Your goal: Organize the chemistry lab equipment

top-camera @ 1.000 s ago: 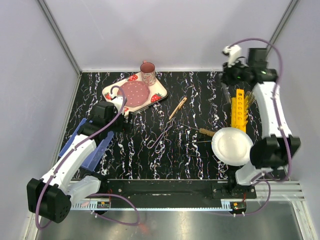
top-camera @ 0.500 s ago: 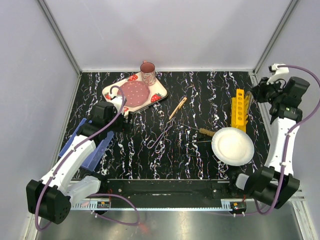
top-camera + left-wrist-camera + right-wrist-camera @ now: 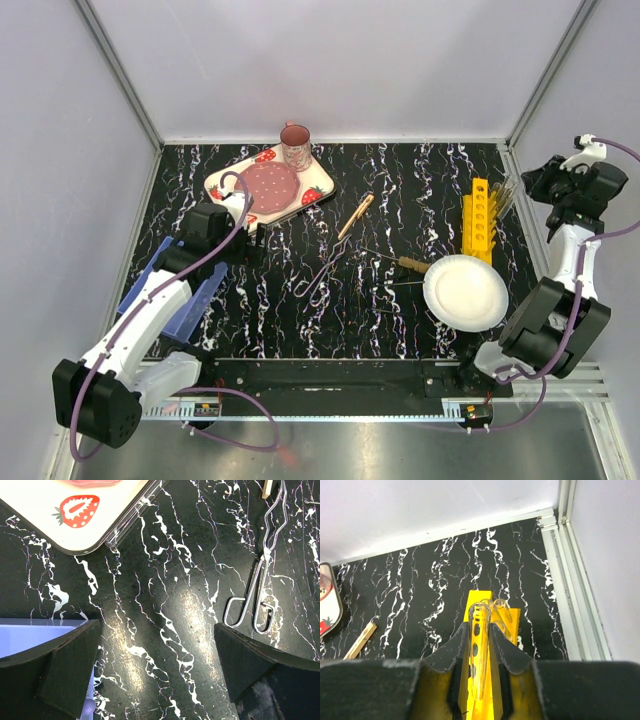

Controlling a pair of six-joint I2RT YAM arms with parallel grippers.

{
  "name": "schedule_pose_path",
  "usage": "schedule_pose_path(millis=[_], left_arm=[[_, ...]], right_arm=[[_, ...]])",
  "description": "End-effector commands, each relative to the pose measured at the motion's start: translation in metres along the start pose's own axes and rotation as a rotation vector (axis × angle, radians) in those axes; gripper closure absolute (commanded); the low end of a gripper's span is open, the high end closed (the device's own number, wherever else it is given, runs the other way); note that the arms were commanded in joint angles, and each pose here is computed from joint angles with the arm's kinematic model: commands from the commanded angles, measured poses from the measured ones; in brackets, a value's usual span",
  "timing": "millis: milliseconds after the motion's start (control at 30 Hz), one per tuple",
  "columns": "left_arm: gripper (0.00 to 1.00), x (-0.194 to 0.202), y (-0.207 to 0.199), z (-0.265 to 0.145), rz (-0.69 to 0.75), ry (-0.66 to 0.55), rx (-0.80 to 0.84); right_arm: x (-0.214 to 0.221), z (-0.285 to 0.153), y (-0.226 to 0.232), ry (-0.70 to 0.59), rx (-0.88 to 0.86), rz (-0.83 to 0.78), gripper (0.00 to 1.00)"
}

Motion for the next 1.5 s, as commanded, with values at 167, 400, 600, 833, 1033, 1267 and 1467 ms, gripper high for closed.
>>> schedule_pose_path(millis=[167,400,600,833,1033,1267,1467], left_arm=[[0.01,-0.013,-0.002,0.002,0.009,-0.056,0.014],[0.01,-0.011,-0.001,0.004,0.008,-0.045,0.006],[0.01,-0.010,-0.001,0.005,0.008,-0.039,0.007],[0.01,-0.010,0.000,0.004,0.009,-0.041,0.000],[0.01,-0.009,0.001,0.005,0.009,-0.036,-0.002],[0.01,-0.008,0.000,0.006,0.009,-0.032,0.001],[0.01,-0.006,0.001,0.008,0.008,-0.023,-0.002]], right_arm=[[-0.021,0.014,-0.015,-0.110,0.034,-0.051,0.75],[-0.012,0.020,-0.016,-0.105,0.027,0.015,0.75],[-0.005,0.021,-0.019,-0.101,0.042,0.017,0.74],[0.002,0.023,-0.022,-0.086,0.047,0.028,0.74],[0.011,0.023,-0.024,-0.071,0.054,0.018,0.74],[0.017,0.024,-0.030,-0.068,0.079,-0.030,0.73],[0.020,0.030,-0.035,-0.061,0.080,-0.023,0.73]])
Point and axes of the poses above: each gripper's point midway between its finger pads, its own z axis out along the fingers, its own y axis along the line the jaws close on, x = y × z, the point moved 5 cm from there along -z, back along the fingers, and after that the axes turned 1 degree about z, right-handed, at the moved point
